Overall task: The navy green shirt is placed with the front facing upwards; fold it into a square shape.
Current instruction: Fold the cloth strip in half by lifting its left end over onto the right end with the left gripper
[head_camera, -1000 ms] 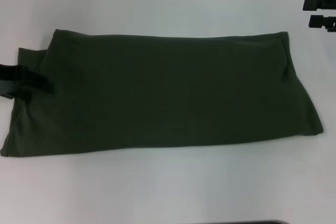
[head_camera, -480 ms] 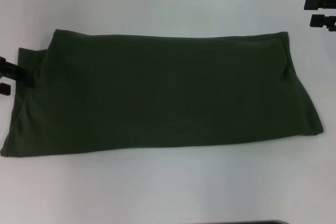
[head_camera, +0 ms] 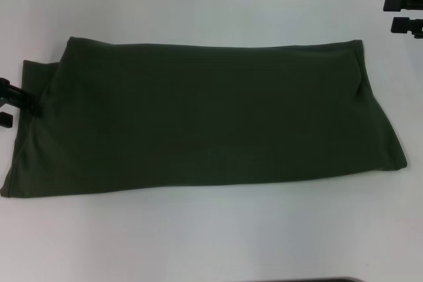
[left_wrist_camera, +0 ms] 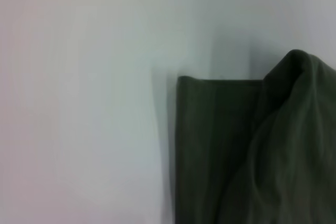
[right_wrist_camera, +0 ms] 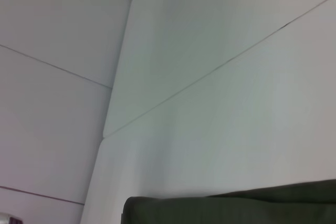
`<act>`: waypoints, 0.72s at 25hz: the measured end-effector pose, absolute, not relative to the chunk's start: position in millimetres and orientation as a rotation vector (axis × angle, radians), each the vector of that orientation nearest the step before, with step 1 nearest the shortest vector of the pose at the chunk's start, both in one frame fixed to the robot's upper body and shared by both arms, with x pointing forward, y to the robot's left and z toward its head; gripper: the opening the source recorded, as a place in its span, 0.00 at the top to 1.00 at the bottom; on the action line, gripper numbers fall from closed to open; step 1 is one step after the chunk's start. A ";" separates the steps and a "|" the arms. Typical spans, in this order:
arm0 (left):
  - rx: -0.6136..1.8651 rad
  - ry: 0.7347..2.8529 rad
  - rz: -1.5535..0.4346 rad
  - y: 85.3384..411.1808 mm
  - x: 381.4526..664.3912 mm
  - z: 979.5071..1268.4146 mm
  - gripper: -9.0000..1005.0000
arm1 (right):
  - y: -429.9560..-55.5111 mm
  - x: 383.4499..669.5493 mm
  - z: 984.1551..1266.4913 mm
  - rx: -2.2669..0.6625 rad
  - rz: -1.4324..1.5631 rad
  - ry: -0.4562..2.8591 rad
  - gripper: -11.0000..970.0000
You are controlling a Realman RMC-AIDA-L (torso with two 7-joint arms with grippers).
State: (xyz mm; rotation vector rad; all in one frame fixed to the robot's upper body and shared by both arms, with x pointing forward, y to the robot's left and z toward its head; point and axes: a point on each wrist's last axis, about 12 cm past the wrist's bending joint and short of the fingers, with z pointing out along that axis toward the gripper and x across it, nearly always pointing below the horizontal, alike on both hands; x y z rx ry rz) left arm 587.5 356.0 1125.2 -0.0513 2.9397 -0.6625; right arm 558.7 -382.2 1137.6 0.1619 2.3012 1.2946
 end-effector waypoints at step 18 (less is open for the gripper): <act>-0.044 2.945 -0.588 353.3 591.2 1120.4 0.30 | -382.5 558.1 1137.3 0.163 1.295 2.302 0.24</act>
